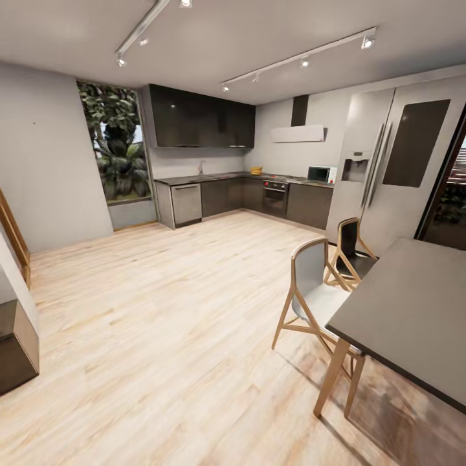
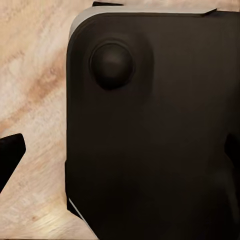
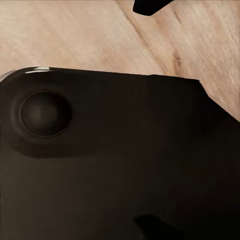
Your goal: In the kitchen, take the popcorn bag from the countertop, put it into the microwave, and heat it until the popcorn is cooked so the cooked popcorn ends up inside the bag.
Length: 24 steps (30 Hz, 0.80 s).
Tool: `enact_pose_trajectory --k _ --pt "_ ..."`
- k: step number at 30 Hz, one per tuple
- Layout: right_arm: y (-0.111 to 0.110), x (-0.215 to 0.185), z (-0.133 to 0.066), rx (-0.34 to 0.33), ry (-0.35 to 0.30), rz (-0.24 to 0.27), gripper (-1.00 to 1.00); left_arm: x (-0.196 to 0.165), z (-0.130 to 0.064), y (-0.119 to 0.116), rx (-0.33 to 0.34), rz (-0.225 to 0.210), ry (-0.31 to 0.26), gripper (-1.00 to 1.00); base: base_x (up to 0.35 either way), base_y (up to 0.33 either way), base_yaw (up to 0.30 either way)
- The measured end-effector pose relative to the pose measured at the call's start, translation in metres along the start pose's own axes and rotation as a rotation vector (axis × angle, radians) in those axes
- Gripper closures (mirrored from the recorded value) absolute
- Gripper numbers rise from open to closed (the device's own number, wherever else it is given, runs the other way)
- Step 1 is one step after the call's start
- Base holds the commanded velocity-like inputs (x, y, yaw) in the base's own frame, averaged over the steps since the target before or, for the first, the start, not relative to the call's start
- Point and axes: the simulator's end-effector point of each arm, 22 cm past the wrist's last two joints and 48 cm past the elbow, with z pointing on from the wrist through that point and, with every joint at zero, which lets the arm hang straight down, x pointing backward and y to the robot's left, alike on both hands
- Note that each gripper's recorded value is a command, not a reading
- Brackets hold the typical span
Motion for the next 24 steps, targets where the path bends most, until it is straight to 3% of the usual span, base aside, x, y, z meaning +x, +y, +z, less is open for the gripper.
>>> enact_pose_trajectory --k 24 --pt "0.0012 -0.0004 0.0000 -0.001 -0.002 0.000 -1.00 -0.0001 0.0000 0.0002 -0.001 -0.002 0.000 -1.00 0.000 0.000 0.270"
